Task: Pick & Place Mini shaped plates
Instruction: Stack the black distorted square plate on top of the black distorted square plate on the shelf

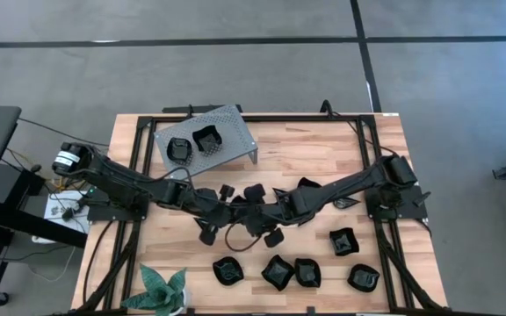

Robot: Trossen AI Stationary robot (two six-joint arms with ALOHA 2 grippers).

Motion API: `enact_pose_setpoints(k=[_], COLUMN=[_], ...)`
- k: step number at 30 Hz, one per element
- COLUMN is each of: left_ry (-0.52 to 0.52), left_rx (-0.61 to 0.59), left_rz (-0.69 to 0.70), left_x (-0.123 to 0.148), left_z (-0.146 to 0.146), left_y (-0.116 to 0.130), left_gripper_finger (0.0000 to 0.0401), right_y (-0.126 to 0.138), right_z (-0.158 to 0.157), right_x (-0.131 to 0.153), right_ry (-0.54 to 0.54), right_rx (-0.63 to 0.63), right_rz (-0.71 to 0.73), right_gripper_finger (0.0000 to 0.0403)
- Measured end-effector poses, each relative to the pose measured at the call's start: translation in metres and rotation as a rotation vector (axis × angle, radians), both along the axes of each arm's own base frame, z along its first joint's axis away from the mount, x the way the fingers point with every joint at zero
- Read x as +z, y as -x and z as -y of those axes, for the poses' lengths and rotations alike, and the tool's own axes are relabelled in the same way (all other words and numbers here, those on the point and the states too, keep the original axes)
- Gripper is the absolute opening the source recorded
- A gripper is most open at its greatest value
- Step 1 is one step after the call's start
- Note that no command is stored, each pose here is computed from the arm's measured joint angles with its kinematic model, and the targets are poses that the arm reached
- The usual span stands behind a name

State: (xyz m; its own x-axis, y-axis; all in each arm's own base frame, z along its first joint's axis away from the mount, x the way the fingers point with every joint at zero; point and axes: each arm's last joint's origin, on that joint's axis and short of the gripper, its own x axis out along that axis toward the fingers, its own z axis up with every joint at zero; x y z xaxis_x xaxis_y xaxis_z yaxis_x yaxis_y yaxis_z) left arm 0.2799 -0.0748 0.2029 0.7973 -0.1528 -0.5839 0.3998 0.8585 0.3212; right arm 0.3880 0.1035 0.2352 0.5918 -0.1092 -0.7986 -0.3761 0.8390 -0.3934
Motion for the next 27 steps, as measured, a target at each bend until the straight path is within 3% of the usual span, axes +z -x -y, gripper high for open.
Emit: enact_pose_setpoints(k=[4,10,14,16,20,27], left_ry=[-0.078,-0.197,-0.225,-0.171,-0.038,-0.091], left_rx=[0.118,0.353,0.521,0.495,0.394,0.450], left_rz=[0.041,0.137,0.279,0.298,0.271,0.239], left_x=[0.004,0.027,0.063,0.072,0.072,0.067], left_z=[-0.004,-0.015,-0.026,-0.030,-0.029,-0.032], left_y=[0.000,0.005,0.015,0.021,0.024,0.024], left_gripper_finger=[0.0007,0.0010,0.0007,0.0007,0.0006,0.0007], right_y=[0.011,0.046,0.065,0.065,0.063,0.065], right_z=[-0.009,-0.012,-0.010,-0.009,-0.014,-0.022], right_x=[0.000,0.009,0.020,0.023,0.025,0.021], right_ry=[0.055,0.347,0.375,0.365,0.314,0.305], right_rx=[-0.068,-0.267,-0.441,-0.489,-0.470,-0.447], right_rz=[-0.035,-0.100,-0.066,-0.019,-0.002,-0.020], right_gripper_finger=[0.0176,0.0185,0.0187,0.0186,0.0180,0.0180])
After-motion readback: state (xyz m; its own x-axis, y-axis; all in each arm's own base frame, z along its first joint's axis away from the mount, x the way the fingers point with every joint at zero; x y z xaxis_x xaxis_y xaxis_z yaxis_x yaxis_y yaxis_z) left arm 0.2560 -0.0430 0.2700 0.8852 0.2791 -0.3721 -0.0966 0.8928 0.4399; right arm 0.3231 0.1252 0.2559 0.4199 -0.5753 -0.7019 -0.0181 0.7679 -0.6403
